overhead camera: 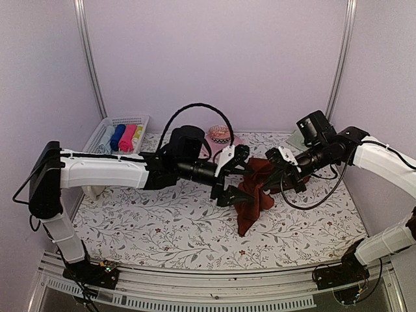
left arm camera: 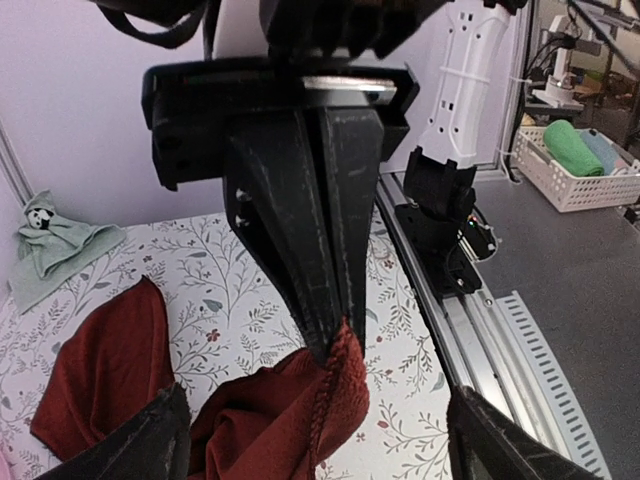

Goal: Roll the towels
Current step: Pass from the right arm to the left, then pass from the left arm to the right

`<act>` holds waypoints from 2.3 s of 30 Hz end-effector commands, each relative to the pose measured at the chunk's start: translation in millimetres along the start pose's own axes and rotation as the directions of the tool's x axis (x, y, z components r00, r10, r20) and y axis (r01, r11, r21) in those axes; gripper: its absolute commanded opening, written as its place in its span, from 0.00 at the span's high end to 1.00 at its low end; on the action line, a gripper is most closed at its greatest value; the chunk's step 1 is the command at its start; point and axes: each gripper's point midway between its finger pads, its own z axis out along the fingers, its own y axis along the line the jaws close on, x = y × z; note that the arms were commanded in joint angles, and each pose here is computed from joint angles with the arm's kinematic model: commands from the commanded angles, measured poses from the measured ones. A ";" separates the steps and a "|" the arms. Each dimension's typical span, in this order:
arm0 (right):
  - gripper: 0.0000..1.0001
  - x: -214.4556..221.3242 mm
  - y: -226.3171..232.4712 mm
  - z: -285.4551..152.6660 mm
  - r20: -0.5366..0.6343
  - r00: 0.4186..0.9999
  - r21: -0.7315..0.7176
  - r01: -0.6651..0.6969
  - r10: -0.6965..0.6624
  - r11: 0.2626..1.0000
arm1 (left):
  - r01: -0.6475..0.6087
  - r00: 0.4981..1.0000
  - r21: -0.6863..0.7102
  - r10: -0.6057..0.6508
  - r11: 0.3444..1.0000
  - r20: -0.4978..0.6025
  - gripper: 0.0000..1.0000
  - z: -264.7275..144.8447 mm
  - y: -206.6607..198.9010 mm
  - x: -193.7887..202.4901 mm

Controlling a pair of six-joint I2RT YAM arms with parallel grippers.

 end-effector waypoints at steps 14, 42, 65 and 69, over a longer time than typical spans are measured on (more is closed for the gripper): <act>0.96 -2.4 20.2 -0.7 0.009 0.998 -0.047 0.063 -0.062 0.997 | 0.108 0.990 0.110 -0.097 0.988 -0.104 0.59 16.8 -3.2 36.8; 0.32 36.1 -17.0 27.9 -0.063 0.996 0.049 -0.067 0.070 0.997 | -0.014 0.990 -0.436 -0.051 0.900 -0.135 1.00 -42.6 30.8 60.7; 0.25 79.5 -53.2 93.4 -0.264 0.964 0.400 0.130 -0.022 0.907 | 0.318 0.941 -0.809 -0.271 0.494 0.205 1.00 -118.4 86.3 52.9; 0.33 95.1 -67.6 107.8 -0.320 0.947 0.469 0.132 0.029 0.873 | 0.314 0.940 -0.817 -0.278 0.484 0.197 1.00 -120.5 86.1 57.7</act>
